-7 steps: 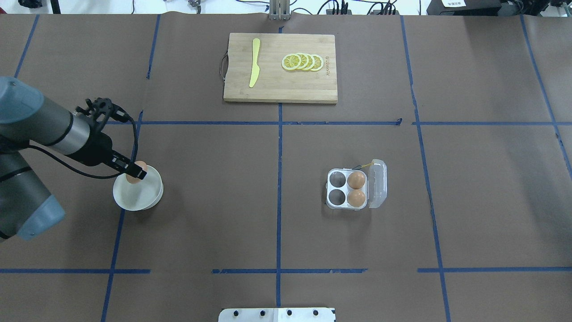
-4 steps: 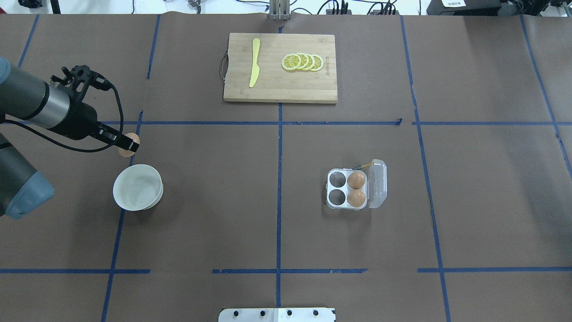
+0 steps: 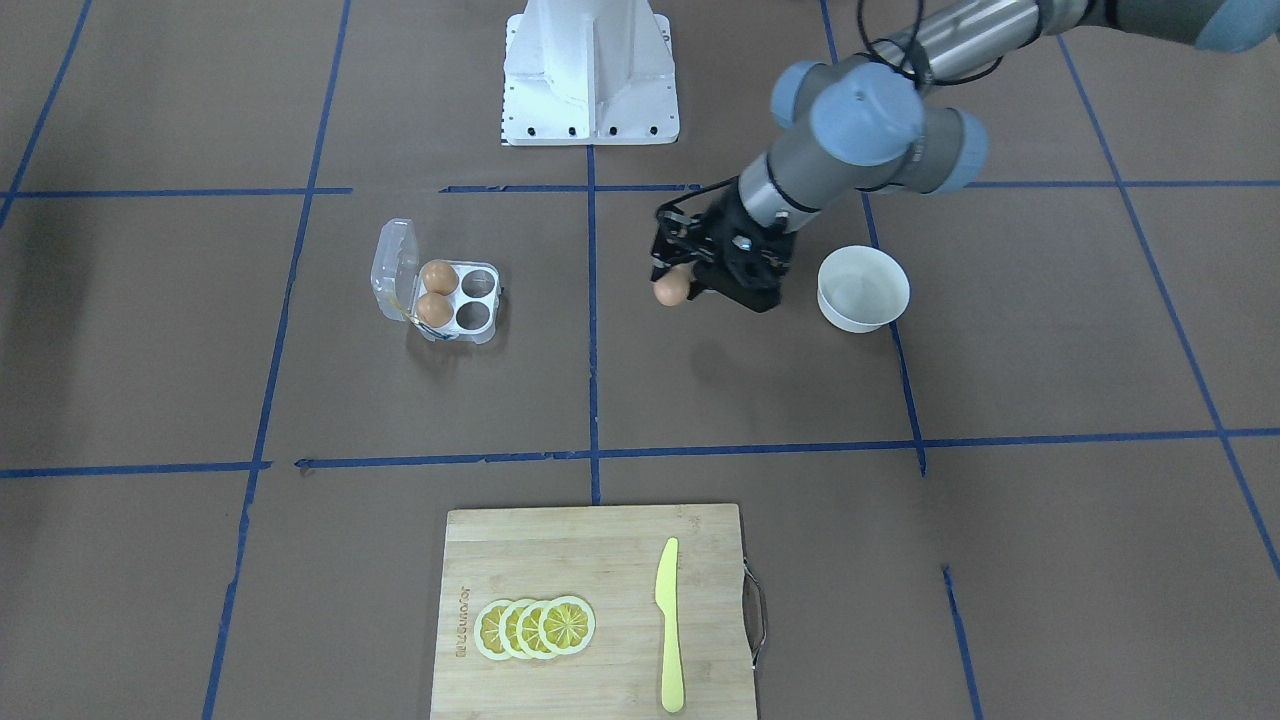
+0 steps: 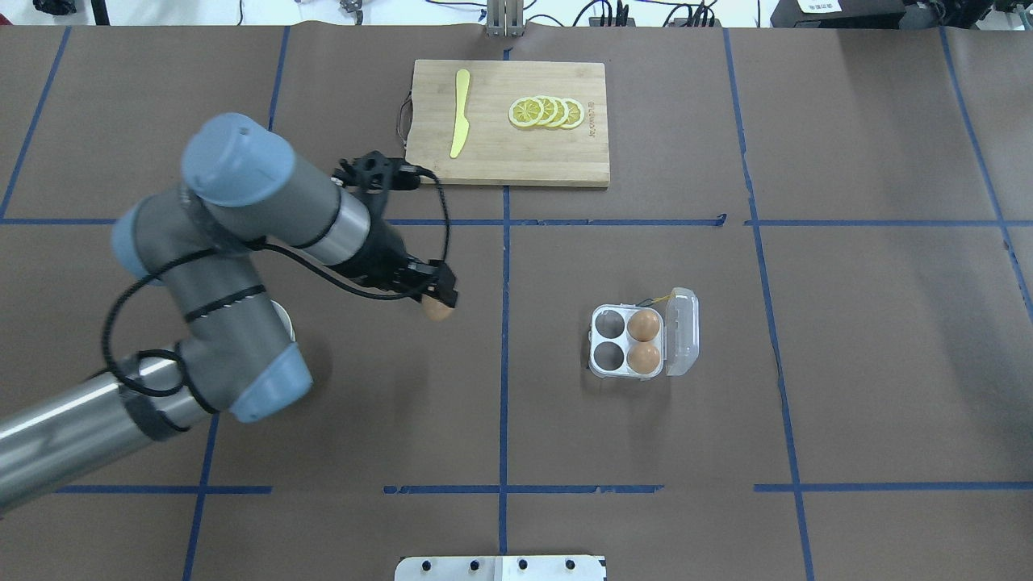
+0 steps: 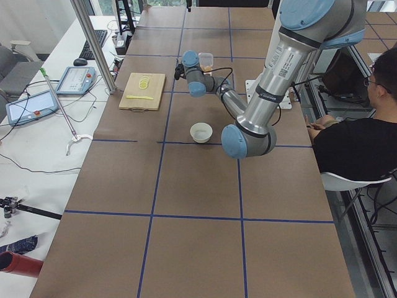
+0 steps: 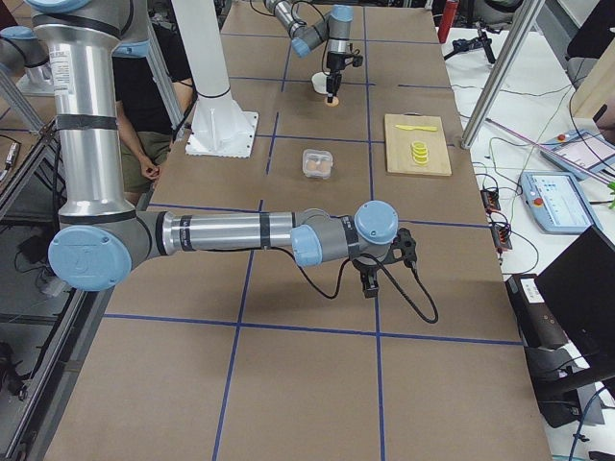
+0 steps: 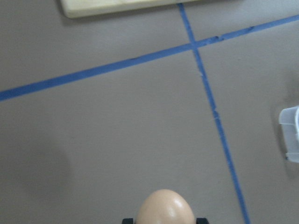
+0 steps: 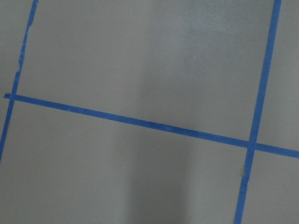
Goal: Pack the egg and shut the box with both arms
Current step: 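Carry the egg to the egg box and lower it into an empty cup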
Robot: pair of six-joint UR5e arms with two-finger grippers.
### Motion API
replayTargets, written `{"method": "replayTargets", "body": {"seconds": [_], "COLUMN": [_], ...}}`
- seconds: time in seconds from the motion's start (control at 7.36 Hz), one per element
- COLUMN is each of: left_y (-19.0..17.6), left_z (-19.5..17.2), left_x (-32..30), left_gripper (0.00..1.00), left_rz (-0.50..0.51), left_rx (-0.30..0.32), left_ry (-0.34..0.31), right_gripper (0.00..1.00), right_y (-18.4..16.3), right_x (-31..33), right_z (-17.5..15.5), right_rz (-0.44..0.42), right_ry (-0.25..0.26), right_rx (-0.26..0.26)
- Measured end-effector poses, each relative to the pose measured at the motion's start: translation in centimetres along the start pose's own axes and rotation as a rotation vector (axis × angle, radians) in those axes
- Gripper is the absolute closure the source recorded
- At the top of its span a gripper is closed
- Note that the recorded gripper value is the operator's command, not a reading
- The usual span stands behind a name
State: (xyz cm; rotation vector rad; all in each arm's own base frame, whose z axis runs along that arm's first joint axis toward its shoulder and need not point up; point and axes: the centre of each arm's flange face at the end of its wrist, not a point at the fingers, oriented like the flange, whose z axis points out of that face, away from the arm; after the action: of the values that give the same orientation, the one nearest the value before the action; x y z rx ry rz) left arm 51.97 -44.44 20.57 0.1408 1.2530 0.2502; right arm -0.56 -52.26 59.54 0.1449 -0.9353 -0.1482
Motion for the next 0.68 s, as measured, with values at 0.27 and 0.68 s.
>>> {"method": "replayTargets", "body": {"seconds": [0.27, 0.68], "left_y": [-0.2, -1.8], "left_z": [6.4, 10.7], "left_x": [8.5, 14.0], "left_gripper": [1.0, 0.92], "left_rz": [0.0, 0.024], "left_rx": [0.073, 0.144], "left_ry": [0.018, 0.044], "right_gripper": [0.0, 0.0], "right_y": [0.0, 0.1], "right_x": [-0.5, -0.8], "right_z": [0.6, 1.0], "right_rz": [-0.009, -0.013], "right_ry": [-0.01, -0.012], "right_rx": [-0.011, -0.019]}}
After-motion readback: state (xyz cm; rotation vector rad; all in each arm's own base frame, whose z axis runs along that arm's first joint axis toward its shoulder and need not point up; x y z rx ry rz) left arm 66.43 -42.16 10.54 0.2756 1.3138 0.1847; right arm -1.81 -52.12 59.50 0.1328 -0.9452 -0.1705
